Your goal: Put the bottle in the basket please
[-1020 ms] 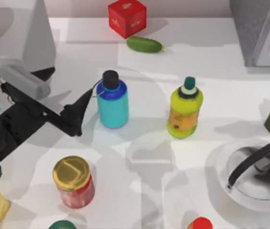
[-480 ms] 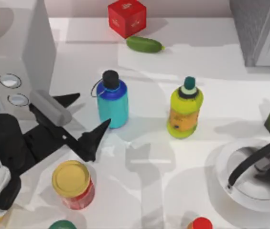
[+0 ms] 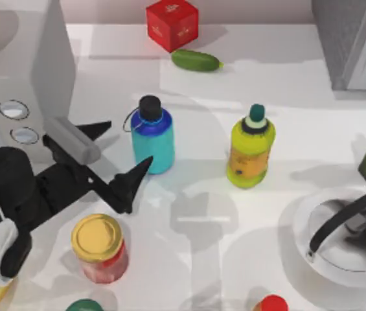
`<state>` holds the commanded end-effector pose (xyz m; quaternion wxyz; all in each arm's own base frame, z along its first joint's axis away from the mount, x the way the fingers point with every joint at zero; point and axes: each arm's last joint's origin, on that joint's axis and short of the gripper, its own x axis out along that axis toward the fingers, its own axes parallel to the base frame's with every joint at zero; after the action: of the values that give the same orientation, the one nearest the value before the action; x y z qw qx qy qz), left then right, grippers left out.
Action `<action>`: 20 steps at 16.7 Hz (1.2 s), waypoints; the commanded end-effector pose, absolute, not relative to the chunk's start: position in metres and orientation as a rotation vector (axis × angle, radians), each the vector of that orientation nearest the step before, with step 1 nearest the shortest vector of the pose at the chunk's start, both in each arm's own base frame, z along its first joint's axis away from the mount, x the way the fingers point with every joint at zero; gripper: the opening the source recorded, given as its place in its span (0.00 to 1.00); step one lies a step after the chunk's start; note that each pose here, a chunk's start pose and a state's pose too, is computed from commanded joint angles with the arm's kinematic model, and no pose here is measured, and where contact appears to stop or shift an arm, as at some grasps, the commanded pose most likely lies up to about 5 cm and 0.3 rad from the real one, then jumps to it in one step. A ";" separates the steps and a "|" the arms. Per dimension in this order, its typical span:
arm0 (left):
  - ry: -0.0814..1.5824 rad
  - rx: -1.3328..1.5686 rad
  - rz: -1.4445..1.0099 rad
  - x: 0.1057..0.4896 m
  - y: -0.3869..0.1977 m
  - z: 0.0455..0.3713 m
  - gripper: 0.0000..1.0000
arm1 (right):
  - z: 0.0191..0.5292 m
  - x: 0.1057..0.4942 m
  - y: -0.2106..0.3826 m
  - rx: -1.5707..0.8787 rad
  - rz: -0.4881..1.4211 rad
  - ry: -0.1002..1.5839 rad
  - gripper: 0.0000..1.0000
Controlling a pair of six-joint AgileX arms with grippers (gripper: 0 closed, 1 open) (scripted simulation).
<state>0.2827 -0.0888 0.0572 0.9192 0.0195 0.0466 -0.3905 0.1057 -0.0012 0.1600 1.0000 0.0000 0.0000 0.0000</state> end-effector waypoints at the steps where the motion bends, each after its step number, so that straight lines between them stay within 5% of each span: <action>1: 0.094 0.040 -0.805 0.287 -0.092 0.059 1.00 | 0.160 0.106 -0.001 0.000 0.000 0.000 1.00; 15: 0.093 0.039 -0.805 0.323 -0.135 0.045 1.00 | 0.160 0.106 -0.001 0.000 0.000 0.000 1.00; 20: 0.093 0.039 -0.805 0.323 -0.135 0.045 0.62 | 0.160 0.106 -0.001 0.000 0.000 0.000 1.00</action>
<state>0.3234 -0.1353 0.0450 0.9189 0.0190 0.0453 -0.3914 0.1057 -0.0012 0.1600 1.0000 0.0000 0.0000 0.0000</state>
